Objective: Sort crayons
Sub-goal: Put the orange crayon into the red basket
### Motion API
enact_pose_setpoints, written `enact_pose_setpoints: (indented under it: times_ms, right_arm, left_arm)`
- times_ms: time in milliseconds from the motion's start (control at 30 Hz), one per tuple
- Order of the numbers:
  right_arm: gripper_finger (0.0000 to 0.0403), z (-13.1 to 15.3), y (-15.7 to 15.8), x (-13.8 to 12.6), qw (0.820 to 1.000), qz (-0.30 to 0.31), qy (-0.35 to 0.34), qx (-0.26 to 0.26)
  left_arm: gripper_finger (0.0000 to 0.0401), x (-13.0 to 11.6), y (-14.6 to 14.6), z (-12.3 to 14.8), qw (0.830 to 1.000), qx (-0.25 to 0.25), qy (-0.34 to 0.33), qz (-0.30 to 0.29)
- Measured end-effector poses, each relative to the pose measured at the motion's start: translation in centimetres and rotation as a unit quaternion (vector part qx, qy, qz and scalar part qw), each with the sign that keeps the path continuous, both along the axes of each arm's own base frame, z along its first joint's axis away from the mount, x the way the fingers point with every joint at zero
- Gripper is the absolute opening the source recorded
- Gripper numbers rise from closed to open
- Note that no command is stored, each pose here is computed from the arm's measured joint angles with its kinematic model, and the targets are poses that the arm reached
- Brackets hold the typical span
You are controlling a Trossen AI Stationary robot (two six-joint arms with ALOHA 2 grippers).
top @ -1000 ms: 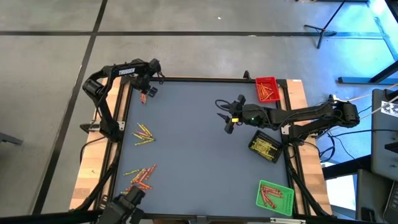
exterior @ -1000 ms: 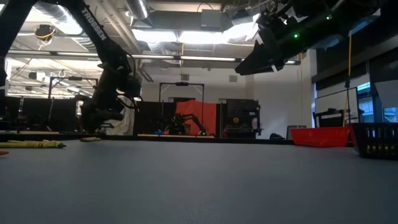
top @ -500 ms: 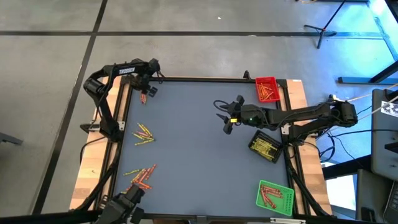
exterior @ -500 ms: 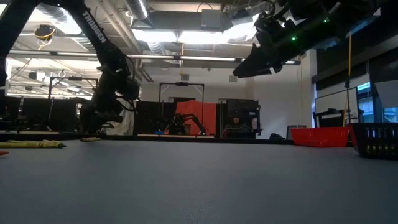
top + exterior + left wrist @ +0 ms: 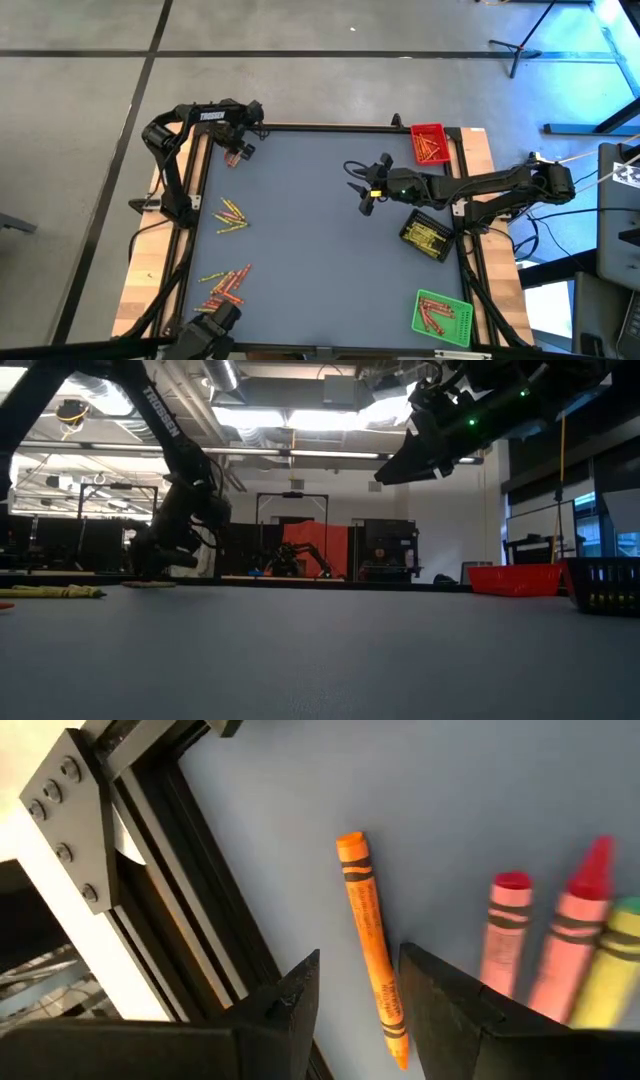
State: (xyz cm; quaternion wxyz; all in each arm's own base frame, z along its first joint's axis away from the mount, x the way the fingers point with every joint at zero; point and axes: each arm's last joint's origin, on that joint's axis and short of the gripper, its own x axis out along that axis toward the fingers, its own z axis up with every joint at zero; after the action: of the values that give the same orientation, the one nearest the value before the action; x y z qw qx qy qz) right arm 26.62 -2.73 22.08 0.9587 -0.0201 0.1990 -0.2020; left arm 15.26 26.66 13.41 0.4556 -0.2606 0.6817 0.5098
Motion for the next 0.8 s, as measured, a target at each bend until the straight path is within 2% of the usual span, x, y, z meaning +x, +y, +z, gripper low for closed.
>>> enact_pose_setpoints:
  times_ms: [300, 467, 667, 800]
  right_arm:
    - [0.0193, -0.01, 0.00, 0.00, 1.000, 0.000, 0.000, 0.000]
    - [0.0193, -0.02, 0.00, 0.00, 1.000, 0.000, 0.001, 0.000]
    - [0.0193, -0.03, 0.00, 0.00, 1.000, 0.000, 0.001, 0.000]
    - [0.0193, -0.03, 0.00, -0.01, 1.000, 0.000, 0.002, 0.000]
  left_arm:
    - [0.0125, 0.24, -0.02, -0.11, 1.000, -0.012, -0.011, -0.007]
    - [0.0125, 0.57, 0.03, 0.01, 0.997, -0.042, -0.056, -0.019]
    - [0.0125, 0.50, 0.22, 0.10, 0.995, -0.053, -0.078, -0.020]
    - [0.0104, 0.48, 0.25, 0.10, 0.995, -0.058, -0.080, -0.028]
